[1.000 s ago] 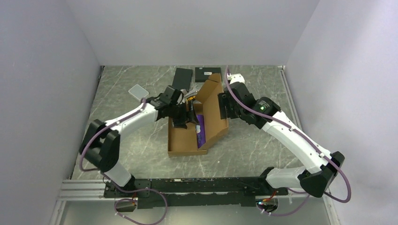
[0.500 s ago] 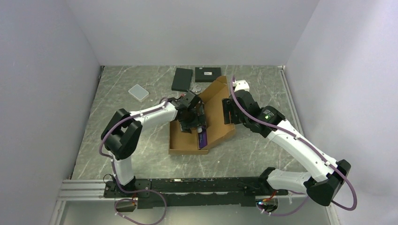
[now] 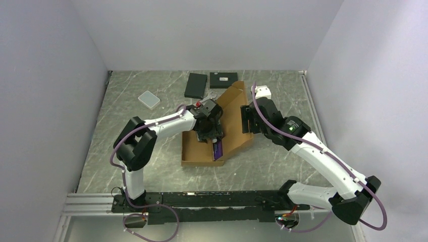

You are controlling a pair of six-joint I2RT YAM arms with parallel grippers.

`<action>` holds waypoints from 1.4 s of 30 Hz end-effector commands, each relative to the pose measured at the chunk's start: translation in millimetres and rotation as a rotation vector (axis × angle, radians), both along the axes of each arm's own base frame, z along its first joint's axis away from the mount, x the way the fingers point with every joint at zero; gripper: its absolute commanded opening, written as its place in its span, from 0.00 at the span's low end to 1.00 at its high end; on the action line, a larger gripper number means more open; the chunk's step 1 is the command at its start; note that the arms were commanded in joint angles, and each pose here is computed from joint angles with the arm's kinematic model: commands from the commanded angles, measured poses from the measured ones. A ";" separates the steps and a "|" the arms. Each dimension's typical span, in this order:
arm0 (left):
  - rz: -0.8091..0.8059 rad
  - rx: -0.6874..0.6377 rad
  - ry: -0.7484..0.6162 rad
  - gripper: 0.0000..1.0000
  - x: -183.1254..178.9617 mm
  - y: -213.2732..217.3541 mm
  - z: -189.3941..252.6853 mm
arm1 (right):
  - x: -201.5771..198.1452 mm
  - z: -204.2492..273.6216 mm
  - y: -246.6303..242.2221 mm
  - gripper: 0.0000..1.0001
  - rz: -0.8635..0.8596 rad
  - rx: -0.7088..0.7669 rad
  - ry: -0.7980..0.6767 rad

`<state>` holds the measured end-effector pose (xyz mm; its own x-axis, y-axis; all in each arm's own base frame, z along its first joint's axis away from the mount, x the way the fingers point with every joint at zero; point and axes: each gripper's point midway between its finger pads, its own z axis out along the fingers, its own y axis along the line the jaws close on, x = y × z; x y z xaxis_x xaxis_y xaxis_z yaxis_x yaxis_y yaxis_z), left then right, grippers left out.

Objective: Unpack the express box

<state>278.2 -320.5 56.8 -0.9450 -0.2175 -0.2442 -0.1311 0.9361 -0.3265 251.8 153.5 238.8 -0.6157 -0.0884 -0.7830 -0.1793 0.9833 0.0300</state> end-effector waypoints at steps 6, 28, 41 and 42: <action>0.000 0.236 -0.048 0.71 -5.5 52.0 -7.7 | 7.2 15.0 11.8 0.69 0.022 0.056 -0.046; 0.096 0.040 0.045 0.80 -13.2 15.8 -15.9 | 6.2 11.4 26.9 0.66 0.066 0.099 -0.015; 0.150 0.110 0.047 0.58 -6.6 22.9 -31.6 | 5.2 6.6 27.2 0.66 0.069 0.102 -0.013; 0.146 0.114 0.036 0.55 -4.9 23.6 -29.6 | 5.0 6.6 27.2 0.66 0.069 0.104 -0.013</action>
<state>264.0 -300.1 27.6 -0.9271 -0.3181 -0.1981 -0.2681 0.9324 -0.2424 253.8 174.1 237.3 -0.6234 -0.0789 -0.7779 -0.2373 0.9671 0.0920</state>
